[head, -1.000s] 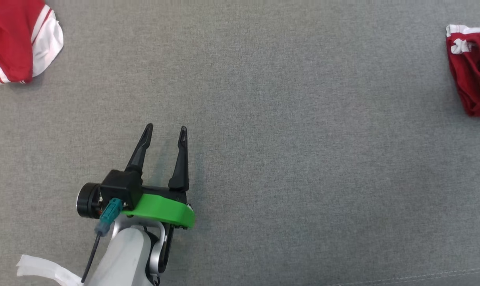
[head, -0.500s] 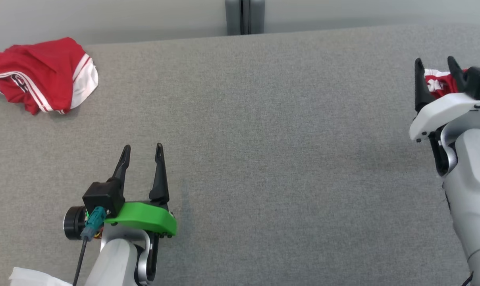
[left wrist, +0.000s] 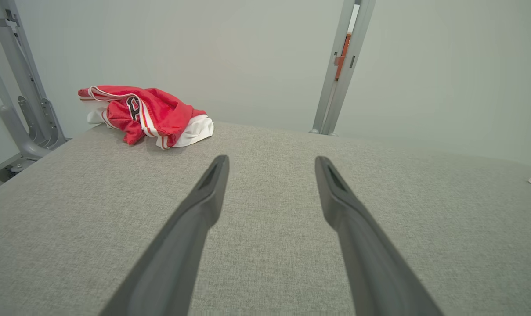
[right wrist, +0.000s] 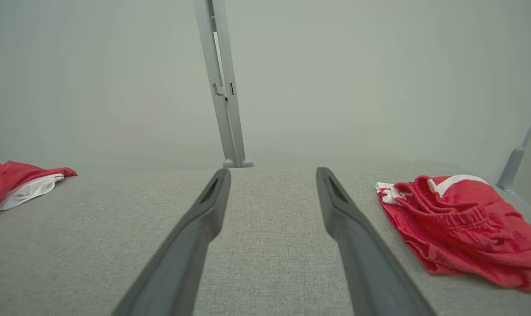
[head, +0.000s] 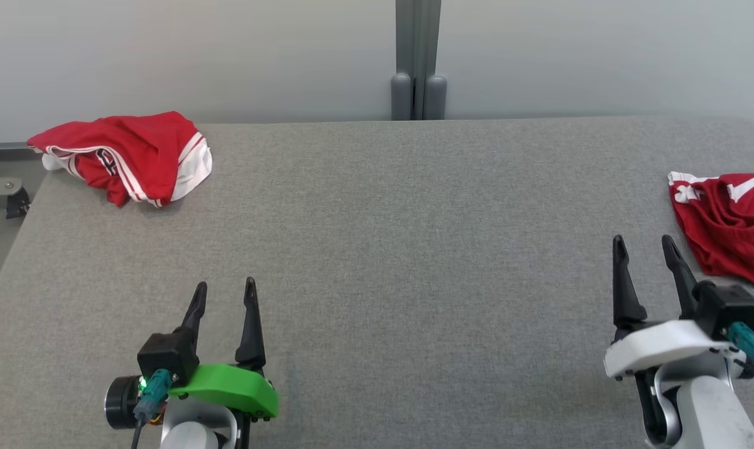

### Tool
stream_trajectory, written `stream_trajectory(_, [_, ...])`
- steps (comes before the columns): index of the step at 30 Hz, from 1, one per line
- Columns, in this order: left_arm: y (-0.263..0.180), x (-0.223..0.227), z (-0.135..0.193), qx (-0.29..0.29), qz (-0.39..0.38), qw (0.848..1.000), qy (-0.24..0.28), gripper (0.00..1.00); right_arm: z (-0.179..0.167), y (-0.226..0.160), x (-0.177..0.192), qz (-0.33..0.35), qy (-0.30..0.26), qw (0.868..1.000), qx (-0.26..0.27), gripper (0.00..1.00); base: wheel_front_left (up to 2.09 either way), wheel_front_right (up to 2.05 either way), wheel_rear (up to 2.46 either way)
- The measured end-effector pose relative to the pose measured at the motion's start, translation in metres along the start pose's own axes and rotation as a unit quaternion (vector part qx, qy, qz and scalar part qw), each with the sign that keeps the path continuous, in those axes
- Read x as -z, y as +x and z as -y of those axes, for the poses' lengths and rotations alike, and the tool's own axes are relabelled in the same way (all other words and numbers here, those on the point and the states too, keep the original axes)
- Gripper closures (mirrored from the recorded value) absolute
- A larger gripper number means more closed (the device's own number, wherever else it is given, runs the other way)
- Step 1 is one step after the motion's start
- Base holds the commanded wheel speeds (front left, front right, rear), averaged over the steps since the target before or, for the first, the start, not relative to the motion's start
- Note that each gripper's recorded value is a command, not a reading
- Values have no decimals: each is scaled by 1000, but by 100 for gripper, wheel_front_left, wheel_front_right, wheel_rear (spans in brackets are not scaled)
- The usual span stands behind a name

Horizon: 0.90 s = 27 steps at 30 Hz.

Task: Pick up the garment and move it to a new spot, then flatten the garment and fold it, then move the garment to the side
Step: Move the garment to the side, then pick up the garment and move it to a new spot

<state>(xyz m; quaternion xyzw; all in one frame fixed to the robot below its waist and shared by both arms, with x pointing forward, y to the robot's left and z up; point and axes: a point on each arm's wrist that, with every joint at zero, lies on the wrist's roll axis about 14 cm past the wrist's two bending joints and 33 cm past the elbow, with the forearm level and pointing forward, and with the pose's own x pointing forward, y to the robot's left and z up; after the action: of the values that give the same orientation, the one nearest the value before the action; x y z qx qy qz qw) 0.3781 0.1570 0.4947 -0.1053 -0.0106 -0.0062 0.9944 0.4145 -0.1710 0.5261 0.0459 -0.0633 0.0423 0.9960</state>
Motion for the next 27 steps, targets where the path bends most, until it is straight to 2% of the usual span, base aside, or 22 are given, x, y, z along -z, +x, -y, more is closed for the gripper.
stream_trajectory(11, [-16, 9, 3, 3, -10, 1000, -6, 0, -10, -34, 11, -19, 26, 999, -9, 0, 0, 0, 0])
stream_trajectory(27, [-20, 9, 3, -1, -10, 1000, -7, 0, -20, -34, 15, -26, 35, 999, -24, 0, 0, 0, 0])
